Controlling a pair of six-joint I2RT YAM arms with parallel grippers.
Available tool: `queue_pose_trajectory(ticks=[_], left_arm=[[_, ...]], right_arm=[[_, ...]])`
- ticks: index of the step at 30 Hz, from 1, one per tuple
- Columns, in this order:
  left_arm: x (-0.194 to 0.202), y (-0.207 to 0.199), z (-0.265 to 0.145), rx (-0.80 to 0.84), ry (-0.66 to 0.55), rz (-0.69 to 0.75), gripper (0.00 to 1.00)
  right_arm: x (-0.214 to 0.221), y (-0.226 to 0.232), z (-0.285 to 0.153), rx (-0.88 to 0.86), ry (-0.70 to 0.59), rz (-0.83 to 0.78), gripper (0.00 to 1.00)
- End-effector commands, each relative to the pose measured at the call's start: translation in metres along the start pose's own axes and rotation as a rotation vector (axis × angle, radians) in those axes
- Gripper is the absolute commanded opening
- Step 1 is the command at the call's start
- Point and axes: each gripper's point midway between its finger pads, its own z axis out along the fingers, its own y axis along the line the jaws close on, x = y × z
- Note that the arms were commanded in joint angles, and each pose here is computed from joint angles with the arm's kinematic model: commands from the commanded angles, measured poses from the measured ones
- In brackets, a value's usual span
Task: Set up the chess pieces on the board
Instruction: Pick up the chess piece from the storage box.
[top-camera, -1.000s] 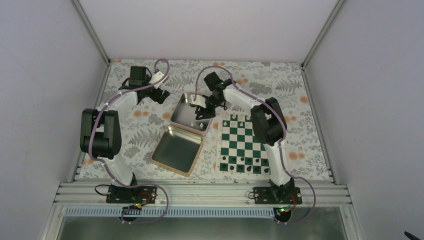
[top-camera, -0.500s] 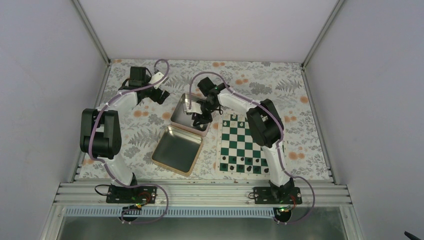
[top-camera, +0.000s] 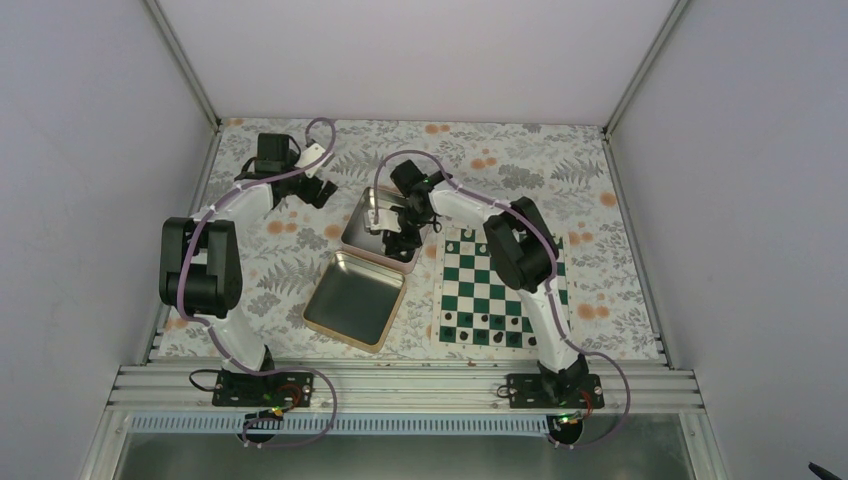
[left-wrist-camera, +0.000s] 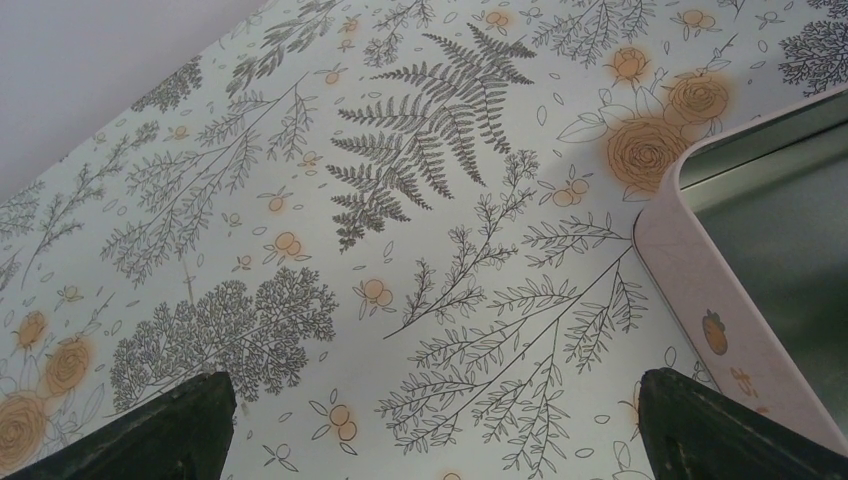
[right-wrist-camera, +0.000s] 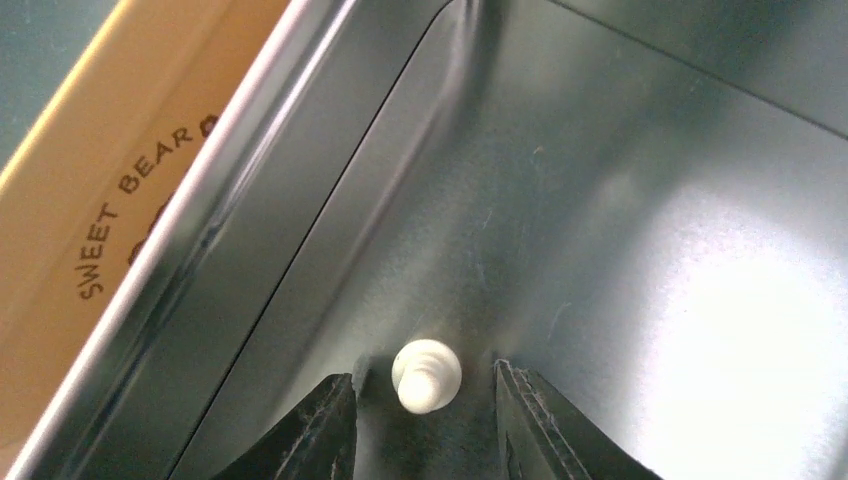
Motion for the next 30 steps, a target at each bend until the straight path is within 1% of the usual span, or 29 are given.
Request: queue_pose_trajectory(ticks=[1,6,11,16,18,22,27,30], left_arm=[[0.007,-0.001,0.006,0.017,-0.004,-0.006,1.00],[0.008,0.000,0.006,0.019,-0.006,-0.010,1.00],[0.011,0.001,0.006,0.022,-0.005,-0.015,1.00],[0.010,0.002,0.005,0.024,-0.009,-0.017,1.00],[0.011,0.001,0.005,0.026,-0.007,-0.018,1.00],[0.010,0.002,0.005,0.027,-0.011,-0.017,1.00],[0.010,0.002,0.005,0.027,-0.010,-0.020,1.00],[0.010,0.002,0.005,0.027,-0.010,-0.019,1.00]], right_arm=[[-0.016,-0.005,0.001,0.009,-0.027,-0.047,0.38],[-0.019,-0.004,0.006,0.001,-0.022,-0.055,0.37],[-0.019,-0.005,0.006,0.006,-0.010,-0.059,0.30],[-0.016,-0.005,0.006,0.003,0.005,-0.058,0.30],[-0.016,-0.006,0.006,0.007,0.006,-0.057,0.25],[-0.015,-0.005,0.006,0.005,0.014,-0.048,0.19],[-0.021,-0.010,-0.001,0.036,-0.005,-0.052,0.07],[-0.030,-0.015,-0.013,0.073,-0.028,-0.060,0.05]])
